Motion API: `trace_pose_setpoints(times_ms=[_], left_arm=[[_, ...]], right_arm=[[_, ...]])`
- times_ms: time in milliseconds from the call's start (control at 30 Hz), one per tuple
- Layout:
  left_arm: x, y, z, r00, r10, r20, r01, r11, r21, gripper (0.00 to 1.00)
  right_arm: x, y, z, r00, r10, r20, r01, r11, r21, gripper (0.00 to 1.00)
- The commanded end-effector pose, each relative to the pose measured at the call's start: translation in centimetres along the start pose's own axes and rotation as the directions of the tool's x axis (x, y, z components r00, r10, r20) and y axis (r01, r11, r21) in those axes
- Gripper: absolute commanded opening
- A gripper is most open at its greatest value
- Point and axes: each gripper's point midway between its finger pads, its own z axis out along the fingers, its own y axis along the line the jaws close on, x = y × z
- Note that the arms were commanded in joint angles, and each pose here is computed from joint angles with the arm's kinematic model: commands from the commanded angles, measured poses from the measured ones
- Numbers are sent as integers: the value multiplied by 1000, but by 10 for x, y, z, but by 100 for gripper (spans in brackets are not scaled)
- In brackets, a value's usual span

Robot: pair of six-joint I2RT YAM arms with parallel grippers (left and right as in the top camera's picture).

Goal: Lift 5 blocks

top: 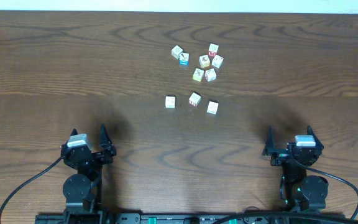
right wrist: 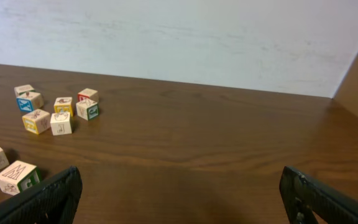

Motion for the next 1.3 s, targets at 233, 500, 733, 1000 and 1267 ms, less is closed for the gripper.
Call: trace_pose_setpoints(times_ms=[233, 500, 733, 1000, 1267], left_arm=[[18, 3, 1, 998, 23, -51, -23, 1000, -5, 77], [18, 3, 1, 998, 23, -51, -23, 1000, -5, 77], [18, 3, 1, 998, 23, -50, -23, 1000, -5, 77], [18, 2, 1, 998, 23, -50, -23, 1000, -5, 77], [18, 2, 1, 998, 23, -51, -23, 1000, -5, 77]], right_arm=[[2, 0, 0, 1000, -11, -7, 11, 1000, 5, 99], [2, 0, 0, 1000, -11, -7, 11, 1000, 5, 99], [2, 3, 0, 1000, -11, -7, 11, 1000, -14, 99], [2, 3, 0, 1000, -11, -7, 11, 1000, -14, 99], [2, 4, 0, 1000, -11, -7, 10, 1000, -17, 99]])
